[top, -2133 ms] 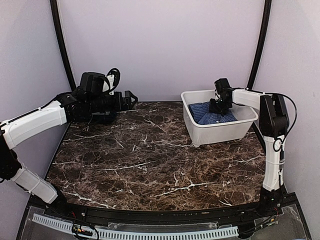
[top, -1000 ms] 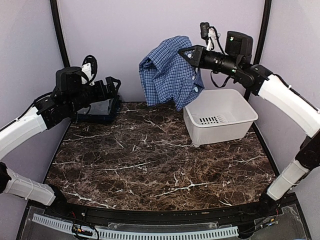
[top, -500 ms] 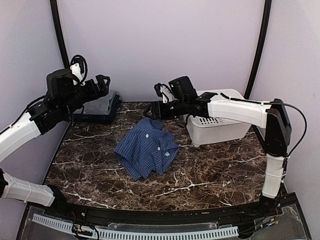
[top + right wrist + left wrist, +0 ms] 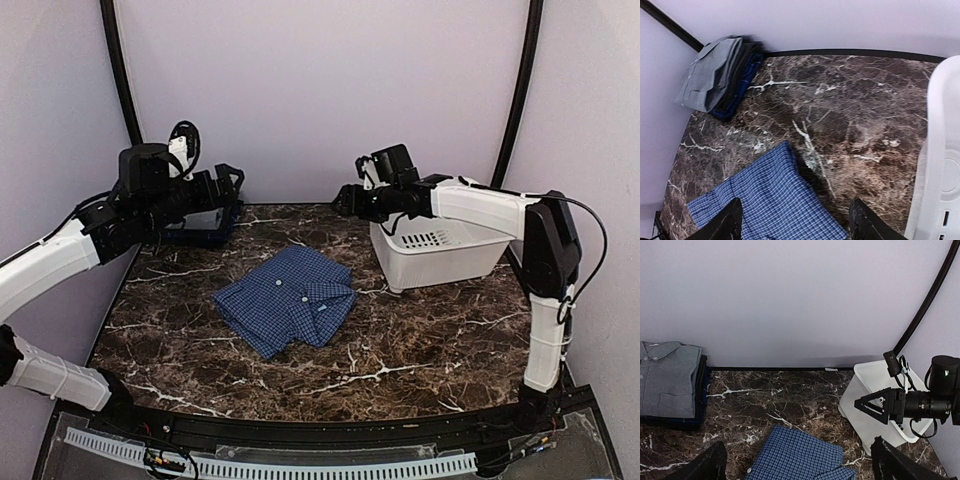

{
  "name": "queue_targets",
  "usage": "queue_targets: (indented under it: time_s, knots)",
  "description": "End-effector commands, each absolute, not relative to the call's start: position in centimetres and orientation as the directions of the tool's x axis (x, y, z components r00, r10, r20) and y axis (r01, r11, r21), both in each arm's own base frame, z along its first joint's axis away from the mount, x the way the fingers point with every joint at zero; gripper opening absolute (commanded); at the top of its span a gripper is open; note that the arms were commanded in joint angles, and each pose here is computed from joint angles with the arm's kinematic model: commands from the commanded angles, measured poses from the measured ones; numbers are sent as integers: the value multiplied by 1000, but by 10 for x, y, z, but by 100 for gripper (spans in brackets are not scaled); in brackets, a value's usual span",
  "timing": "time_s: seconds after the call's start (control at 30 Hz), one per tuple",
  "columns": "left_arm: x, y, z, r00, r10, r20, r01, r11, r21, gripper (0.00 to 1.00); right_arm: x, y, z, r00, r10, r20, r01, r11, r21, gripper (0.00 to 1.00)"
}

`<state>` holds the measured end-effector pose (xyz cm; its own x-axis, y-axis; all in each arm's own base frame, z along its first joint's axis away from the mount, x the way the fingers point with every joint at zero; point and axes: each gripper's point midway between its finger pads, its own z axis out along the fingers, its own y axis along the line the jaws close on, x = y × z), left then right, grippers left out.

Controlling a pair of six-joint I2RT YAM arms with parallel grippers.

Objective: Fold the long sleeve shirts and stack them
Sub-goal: Move the bin to the corner of the board.

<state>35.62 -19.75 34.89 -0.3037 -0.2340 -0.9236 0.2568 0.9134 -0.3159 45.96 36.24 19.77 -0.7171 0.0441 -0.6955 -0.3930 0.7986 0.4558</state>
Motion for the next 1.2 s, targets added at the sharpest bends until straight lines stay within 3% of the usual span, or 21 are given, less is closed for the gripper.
queue_targets:
  time_s: [0.0, 0.33, 0.8, 0.97, 1.17]
  knots:
    - [350, -228, 303, -463, -139, -875, 357, 874, -328, 99, 474, 324, 169, -738, 73, -671, -281, 871, 403, 70]
    - [308, -278, 204, -692, 109, -714, 469, 819, -330, 98, 501, 249, 153, -721, 139, -679, -118, 940, 319, 71]
    - [250, -294, 135, -764, 330, -554, 545, 790, -282, 96, 568, 194, 146, -692, 175, -700, -53, 955, 291, 72]
    - [234, -298, 121, -748, 407, -524, 590, 770, -244, 96, 575, 212, 169, -681, 135, -719, -163, 930, 329, 74]
    - [230, -297, 95, -756, 452, -473, 577, 801, -158, 95, 551, 256, 209, -632, 34, -774, -287, 918, 274, 76]
